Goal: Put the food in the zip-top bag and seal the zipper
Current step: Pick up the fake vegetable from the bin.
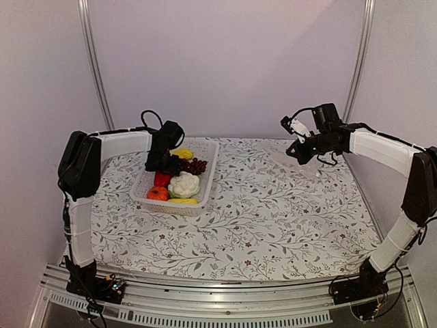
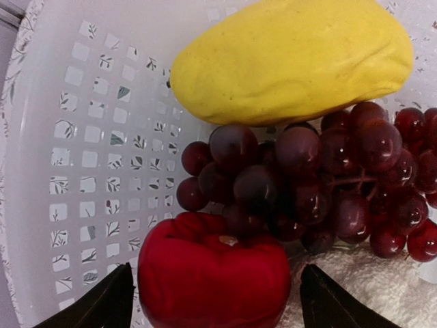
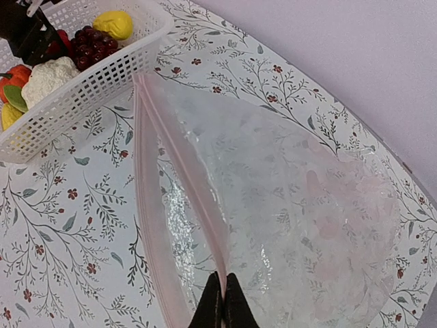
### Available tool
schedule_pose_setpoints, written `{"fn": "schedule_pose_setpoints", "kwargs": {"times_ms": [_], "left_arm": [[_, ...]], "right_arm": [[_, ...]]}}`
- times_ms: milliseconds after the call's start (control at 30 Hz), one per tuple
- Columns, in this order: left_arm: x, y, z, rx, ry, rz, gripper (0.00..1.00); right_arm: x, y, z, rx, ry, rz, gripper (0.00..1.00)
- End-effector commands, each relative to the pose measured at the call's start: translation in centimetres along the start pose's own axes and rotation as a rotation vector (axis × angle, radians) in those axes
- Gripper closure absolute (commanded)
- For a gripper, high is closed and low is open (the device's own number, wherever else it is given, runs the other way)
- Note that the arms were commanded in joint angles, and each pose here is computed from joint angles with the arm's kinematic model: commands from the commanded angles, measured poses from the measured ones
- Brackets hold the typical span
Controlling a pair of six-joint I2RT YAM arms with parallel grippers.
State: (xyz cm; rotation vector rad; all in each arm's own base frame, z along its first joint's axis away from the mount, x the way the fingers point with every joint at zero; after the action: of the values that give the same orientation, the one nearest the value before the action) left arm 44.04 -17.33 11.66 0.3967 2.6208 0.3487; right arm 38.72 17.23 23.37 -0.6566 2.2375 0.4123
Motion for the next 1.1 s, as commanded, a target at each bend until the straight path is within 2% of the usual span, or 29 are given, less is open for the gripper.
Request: {"fn": "schedule_pose_setpoints", "kwargs": {"times_ms": [0,300,633,833,1067], "left_arm": [[0.0,0.2,0.6,-0.014,0.014,0.009,0.18],[0.5,0.1,1.4,-0.027,0.043,0.031,0.17],[0.4,0.3,1.9,-0.020,0.045,0.022,0.33],[-1.0,1.5,-0.8,-0.040,-0.020,0.011,0.39],[-3.6,3.6,-7.1,-0.035,-0.162,-0.035,0.42]], "right_arm": [[0.7,0.2,0.6,-0.022,0.018,0.001,1.00],[0.8,0.3,0.7,-0.026,0.023,0.004,1.00],[1.0,0.3,1.0,-0.033,0.029,0.009,1.00],[1.0,0.2,1.2,-0.027,0.033,0.015,1.00],[-0.1,-0.1,0.7,-0.001,0.023,0.017,1.00]]}}
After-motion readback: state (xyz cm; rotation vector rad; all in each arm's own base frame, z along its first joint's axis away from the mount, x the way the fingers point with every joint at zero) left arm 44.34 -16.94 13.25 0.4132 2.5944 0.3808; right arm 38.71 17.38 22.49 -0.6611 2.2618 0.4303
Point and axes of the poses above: each gripper's point midway between its finger pads, its own z axis out along the fingers, its own y axis along the line the jaws close on, x = y × z, the point moved 6 cm from there along -z, back along the fingers, and after that the axes turned 14 degrees about z, right-handed, at the moved point
